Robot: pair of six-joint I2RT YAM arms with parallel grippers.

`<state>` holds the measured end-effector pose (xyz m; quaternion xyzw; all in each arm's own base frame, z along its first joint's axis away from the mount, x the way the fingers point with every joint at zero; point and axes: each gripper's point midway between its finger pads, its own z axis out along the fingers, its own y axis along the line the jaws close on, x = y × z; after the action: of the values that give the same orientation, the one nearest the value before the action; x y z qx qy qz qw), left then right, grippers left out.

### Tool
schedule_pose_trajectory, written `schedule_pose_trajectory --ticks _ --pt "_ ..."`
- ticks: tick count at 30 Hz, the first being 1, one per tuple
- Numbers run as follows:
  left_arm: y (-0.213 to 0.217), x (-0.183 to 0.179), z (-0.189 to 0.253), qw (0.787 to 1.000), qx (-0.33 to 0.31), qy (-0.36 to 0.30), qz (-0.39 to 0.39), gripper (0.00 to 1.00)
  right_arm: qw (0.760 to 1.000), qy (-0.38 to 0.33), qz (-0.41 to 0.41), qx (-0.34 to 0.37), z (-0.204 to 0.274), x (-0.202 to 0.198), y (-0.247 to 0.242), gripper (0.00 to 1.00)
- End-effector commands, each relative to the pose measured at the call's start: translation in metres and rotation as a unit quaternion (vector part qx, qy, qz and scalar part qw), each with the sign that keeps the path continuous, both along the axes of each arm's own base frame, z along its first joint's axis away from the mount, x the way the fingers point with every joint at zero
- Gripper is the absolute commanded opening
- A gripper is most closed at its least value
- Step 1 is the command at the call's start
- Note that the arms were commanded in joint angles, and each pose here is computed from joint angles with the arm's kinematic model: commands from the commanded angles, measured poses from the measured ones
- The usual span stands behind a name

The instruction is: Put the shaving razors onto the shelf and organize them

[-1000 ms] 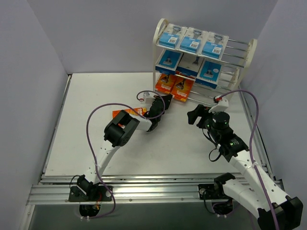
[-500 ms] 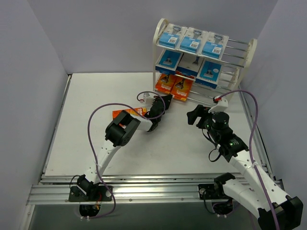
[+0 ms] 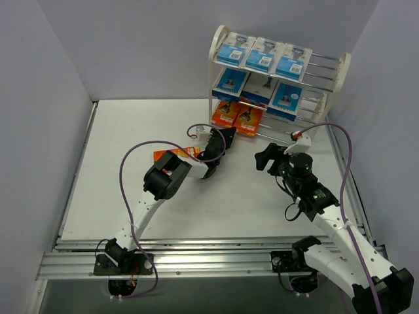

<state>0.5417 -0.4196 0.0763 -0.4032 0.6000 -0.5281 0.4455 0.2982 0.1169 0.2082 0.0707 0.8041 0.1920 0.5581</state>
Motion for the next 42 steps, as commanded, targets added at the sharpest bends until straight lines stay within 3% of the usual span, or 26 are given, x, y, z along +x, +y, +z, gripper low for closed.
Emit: schedule_pose_trajectory --ticks 1,2,5,27,42 --pt "-0.001 0.008 0.023 0.999 -0.028 -0.029 0.005 0.36 1.0 -0.019 -0.007 0.0 0.008 0.004 -0.001 0.75" --pt "-0.001 0.007 0.022 0.999 -0.029 -0.028 0.004 0.44 1.0 -0.019 -0.012 -0.001 0.008 0.005 -0.003 0.76" --pt "-0.001 0.007 0.022 0.999 -0.025 -0.026 0.004 0.48 1.0 -0.018 -0.016 -0.003 0.008 0.004 -0.005 0.76" --pt "0.027 -0.028 0.046 0.997 -0.038 -0.062 -0.013 0.58 1.0 -0.019 -0.024 -0.004 0.008 0.006 -0.009 0.77" --pt "0.075 -0.08 0.16 0.987 -0.05 -0.145 -0.046 0.63 0.998 -0.014 -0.058 -0.031 0.004 0.012 -0.025 0.75"
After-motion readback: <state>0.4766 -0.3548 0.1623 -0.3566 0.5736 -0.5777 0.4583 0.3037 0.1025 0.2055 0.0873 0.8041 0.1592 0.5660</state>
